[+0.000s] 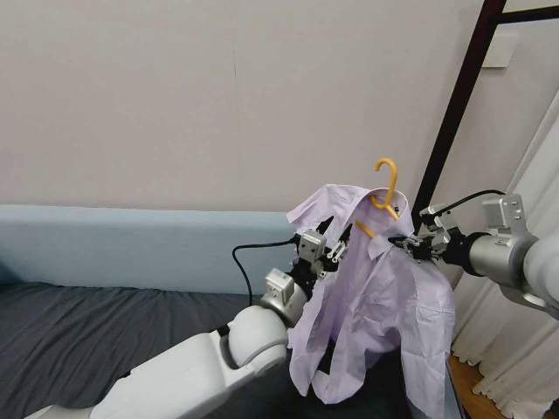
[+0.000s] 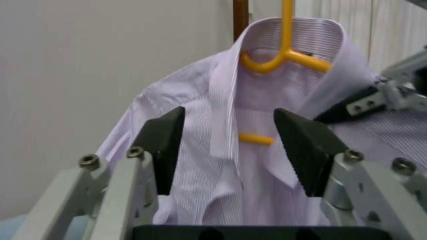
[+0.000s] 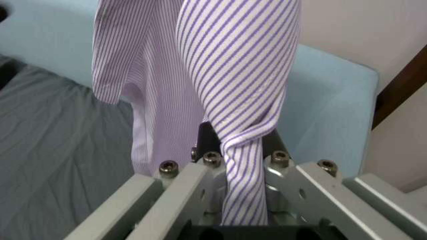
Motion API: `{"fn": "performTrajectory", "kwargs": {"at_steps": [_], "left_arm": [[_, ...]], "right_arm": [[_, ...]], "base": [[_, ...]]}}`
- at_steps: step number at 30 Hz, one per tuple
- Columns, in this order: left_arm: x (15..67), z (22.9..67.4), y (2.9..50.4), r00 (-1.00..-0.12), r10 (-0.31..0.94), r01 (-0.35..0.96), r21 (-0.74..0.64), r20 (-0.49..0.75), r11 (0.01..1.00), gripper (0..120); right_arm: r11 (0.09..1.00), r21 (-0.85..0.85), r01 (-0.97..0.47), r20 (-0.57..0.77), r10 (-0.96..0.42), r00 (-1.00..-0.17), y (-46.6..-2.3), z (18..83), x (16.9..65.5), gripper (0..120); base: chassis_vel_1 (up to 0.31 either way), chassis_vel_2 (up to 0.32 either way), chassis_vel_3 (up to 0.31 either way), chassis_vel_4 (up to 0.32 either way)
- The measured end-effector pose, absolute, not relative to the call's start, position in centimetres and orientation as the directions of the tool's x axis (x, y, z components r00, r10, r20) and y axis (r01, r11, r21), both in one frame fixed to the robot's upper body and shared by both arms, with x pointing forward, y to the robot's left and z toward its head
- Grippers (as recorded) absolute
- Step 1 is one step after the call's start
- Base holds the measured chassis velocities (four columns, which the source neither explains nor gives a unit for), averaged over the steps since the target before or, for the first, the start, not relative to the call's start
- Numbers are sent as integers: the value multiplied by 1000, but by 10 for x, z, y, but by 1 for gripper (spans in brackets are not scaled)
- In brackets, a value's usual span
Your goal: Pick up the clothes from the sofa and hang them on the clothes hanger.
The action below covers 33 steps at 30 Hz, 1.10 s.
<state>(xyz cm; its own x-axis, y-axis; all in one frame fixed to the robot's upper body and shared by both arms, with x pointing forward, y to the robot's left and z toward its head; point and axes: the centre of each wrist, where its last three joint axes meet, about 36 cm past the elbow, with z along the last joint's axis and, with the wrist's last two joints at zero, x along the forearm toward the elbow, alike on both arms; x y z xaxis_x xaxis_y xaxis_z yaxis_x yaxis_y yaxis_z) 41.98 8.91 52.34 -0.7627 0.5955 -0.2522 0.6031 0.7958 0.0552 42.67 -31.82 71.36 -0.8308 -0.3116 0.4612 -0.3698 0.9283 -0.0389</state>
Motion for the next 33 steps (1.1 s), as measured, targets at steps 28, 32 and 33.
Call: {"fn": "performTrajectory", "kwargs": {"at_steps": [28,32,33], "left_arm": [[281,426,184,-959,193,223,-130,-207,966,100],[265,418,184,-967,129,163,-145,-219,976,100],[265,418,184,-967,129,163,-145,-219,976,100]], "right_arm": [[1000,-24,-15,436,-4,-900,-308,787,371,3],[1000,-16,-9,417,-1,-909,-311,805,358,3],[1000,-16,-9,417,-1,-909,-311,805,358,3]], "base": [[0,0,0,0],[0,0,0,0],[0,0,0,0]]}}
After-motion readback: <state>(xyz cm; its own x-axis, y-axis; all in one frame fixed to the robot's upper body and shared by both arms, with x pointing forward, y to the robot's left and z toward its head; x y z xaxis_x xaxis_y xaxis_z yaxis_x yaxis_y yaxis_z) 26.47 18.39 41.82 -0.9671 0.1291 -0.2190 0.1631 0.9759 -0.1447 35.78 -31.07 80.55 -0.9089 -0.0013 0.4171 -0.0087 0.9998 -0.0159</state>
